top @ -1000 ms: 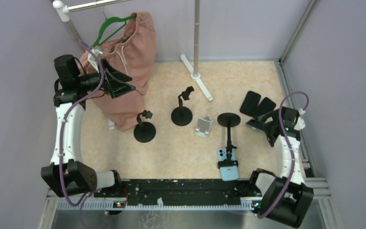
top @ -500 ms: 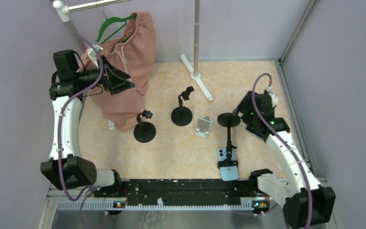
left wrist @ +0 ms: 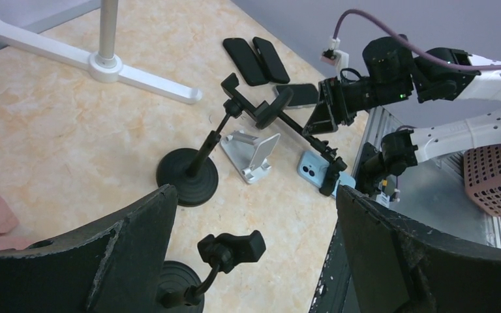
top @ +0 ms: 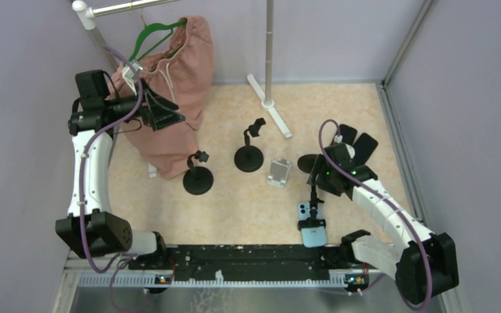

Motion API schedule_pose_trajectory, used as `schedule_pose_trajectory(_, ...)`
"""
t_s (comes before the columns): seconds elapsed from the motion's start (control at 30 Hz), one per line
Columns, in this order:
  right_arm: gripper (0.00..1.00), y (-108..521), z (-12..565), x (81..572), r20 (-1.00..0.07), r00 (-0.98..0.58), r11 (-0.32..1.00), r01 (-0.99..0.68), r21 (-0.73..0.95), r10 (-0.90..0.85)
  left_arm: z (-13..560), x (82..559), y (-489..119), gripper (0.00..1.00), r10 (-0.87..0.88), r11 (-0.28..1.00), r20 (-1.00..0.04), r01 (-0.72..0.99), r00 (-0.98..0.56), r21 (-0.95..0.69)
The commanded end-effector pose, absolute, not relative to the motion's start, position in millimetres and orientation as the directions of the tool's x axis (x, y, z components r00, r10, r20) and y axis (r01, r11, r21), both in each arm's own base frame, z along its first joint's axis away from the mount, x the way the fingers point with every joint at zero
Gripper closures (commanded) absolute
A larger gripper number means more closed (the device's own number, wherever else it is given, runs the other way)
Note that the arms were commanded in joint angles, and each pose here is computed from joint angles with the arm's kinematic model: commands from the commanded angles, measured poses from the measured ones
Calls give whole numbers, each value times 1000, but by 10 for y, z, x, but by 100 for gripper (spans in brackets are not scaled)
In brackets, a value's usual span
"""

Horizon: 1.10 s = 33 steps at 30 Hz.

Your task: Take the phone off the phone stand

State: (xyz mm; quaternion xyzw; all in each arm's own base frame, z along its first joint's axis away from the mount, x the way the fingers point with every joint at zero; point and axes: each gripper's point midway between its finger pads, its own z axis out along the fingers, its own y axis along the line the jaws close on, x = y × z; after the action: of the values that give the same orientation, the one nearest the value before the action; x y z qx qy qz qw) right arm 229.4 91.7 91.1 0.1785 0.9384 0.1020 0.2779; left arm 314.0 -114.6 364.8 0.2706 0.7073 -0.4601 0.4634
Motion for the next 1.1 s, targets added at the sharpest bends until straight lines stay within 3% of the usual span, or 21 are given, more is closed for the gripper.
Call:
schedule_pose_trajectory(0.0, 36, 1059, 749, 2210, -435, -826, 921, 240, 306, 359, 3673, 3160, -1118, 3, -31, 437, -916, 819, -400, -372)
schedule_pose_trajectory(0.13, 40, 1173, 684, 2177, -411, -854, 928, 195, 317, 320, 3673, 3144, -1120, 3, -26, 433, -919, 824, -393, -365)
schedule_pose_trajectory(0.23, 69, 1187, 688, 2189, -406, -864, 935, 177, 307, 296, 3658, 3130, -1121, 3, -17, 431, -922, 829, -387, -356)
schedule_pose_trajectory(0.4, 100, 1194, 957, 2221, -432, -858, 938, 149, 311, 280, 3641, 3112, -1117, 2, -5, 437, -927, 833, -376, -340)
schedule_pose_trajectory(0.5, 100, 1202, 1178, 2230, -448, -844, 932, 149, 330, 294, 3637, 3093, -1123, 3, 0, 430, -931, 840, -365, -330)
schedule_pose_trajectory(0.73, 100, 1425, 1830, 1995, -374, -870, 871, 117, 477, 322, 3619, 2931, -1200, 1, 32, 359, -964, 903, -265, -236)
schedule_pose_trajectory(0.93, 100, 1577, 2350, 1703, -283, -920, 825, 72, 561, 273, 3581, 2653, -1456, 1, 133, 233, -990, 969, 55, 85)
schedule_pose_trajectory(1.07, 100, 1918, 2611, 1627, -160, -972, 747, 23, 664, 172, 3452, 2468, -1787, 1, 297, 112, -890, 913, 345, 391)
